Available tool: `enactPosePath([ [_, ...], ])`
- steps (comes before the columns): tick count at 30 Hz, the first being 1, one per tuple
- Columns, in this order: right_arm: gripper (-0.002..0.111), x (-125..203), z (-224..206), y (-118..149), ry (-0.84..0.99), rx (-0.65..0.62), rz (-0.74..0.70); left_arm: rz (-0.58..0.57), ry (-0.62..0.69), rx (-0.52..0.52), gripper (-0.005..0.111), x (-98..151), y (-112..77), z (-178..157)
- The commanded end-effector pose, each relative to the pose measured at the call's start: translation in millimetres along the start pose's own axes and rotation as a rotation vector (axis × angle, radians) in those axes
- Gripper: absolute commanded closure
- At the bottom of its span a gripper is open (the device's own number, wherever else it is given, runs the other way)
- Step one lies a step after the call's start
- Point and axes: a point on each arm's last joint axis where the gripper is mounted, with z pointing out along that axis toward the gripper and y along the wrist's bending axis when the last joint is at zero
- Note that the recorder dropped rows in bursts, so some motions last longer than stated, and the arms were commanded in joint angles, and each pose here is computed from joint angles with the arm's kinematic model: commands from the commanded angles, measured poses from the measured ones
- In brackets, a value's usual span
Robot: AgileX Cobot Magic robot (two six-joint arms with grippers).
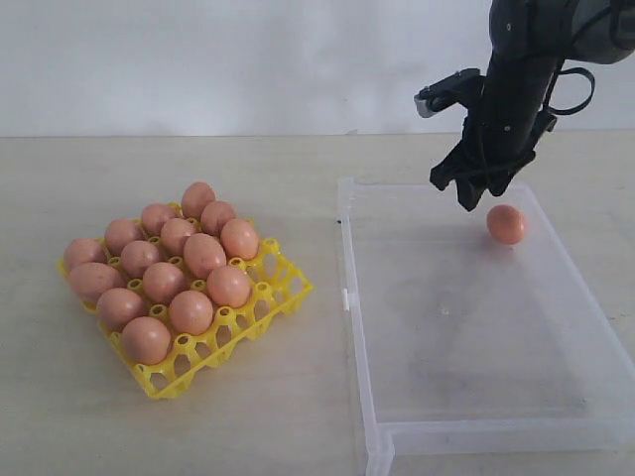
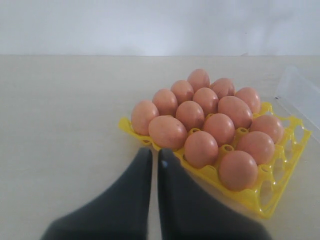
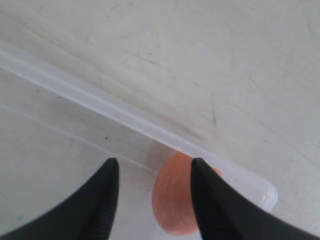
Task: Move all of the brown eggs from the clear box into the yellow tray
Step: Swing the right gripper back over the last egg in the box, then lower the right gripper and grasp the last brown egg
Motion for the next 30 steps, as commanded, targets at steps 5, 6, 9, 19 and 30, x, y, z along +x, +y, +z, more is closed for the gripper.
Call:
enactPosePath([
  [5, 0.044, 2, -2, -2, 0.024, 0.01, 0.072, -0.003, -0.004, 0.006, 0.103, 0, -0.3, 0],
  [6, 0.044, 4, -2, -1, 0.039, 0.006, 0.093, -0.003, -0.004, 0.006, 0.103, 0, -0.3, 0],
  [9, 0.044, 8, -2, -1, 0.087, 0.003, 0.145, -0.003, -0.004, 0.006, 0.103, 0, -0.3, 0],
  [19, 0.044, 10, 3, -6, 0.082, 0.078, 0.204, -0.003, -0.004, 0.006, 0.103, 0, -0.3, 0],
  [30, 0.044, 9, 22, -6, -0.013, 0.112, 0.193, -0.003, -0.004, 0.006, 0.103, 0, -0.3, 0],
])
